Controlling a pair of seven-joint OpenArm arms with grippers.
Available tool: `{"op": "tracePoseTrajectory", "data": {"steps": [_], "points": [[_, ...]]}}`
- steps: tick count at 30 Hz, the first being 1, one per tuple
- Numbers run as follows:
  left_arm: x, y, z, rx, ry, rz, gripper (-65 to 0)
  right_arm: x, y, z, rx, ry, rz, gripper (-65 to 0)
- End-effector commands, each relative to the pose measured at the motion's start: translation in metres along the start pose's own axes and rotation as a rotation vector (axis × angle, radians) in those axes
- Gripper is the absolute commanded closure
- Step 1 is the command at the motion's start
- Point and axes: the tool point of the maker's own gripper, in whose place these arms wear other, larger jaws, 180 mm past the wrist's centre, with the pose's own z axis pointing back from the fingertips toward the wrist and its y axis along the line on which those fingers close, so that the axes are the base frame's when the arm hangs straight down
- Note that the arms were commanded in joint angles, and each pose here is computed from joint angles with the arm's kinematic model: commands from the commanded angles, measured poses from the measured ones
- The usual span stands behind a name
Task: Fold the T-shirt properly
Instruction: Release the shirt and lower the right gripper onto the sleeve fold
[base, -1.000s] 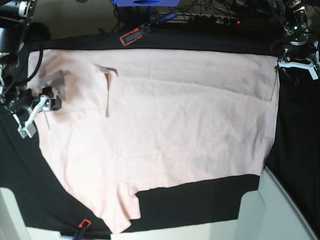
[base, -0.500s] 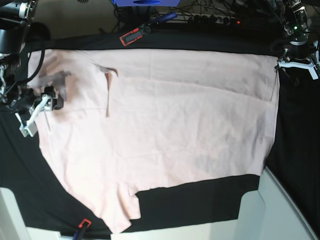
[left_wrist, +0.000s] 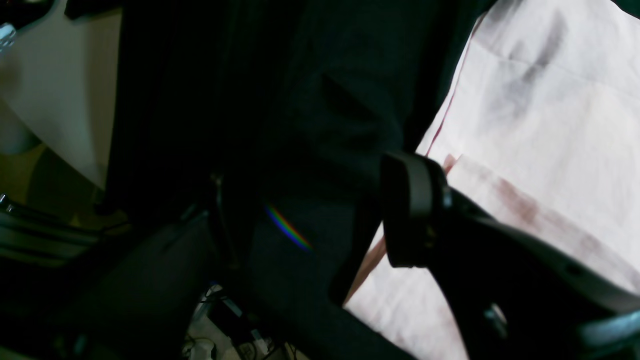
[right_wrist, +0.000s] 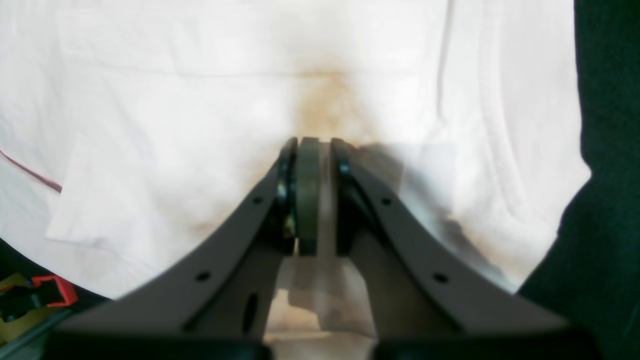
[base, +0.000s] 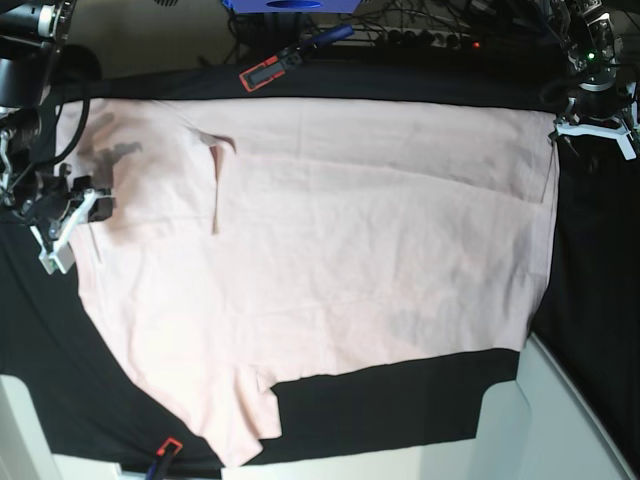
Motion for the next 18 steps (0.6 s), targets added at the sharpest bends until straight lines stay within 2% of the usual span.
{"op": "tracePoseTrajectory", "data": {"steps": [1,6,8,12,13,18], "points": [[0.013,0.005,0.000,0.010,-0.044,-0.012,-38.5,0.021,-0.004,0.008,-0.005,-0.059,0.014,-3.8],[0.013,0.007,0.000,0.013,-0.044,-0.014,-38.5,0.028,-0.015,0.012,-0.059,-0.083,-0.028,-4.9],[0.013,0.007,0.000,0.013,-0.044,-0.014,-38.5,0.033,-0.014,0.015,-0.078,-0.107,-0.017,-10.7],[0.012,0.005,0.000,0.009,-0.042,-0.017,-38.5,0.035,-0.002,0.010,-0.152,-0.045,0.194,-31.2],[0.012,0.005,0.000,0.009,-0.042,-0.017,-38.5,0.035,-0.001,0.010,-0.173,-0.030,0.234,-33.2],[0.004,0.010,-0.001,0.022,-0.024,-0.013,-38.5,0.026,0.000,0.000,-0.242,0.034,0.333,-32.5]]}}
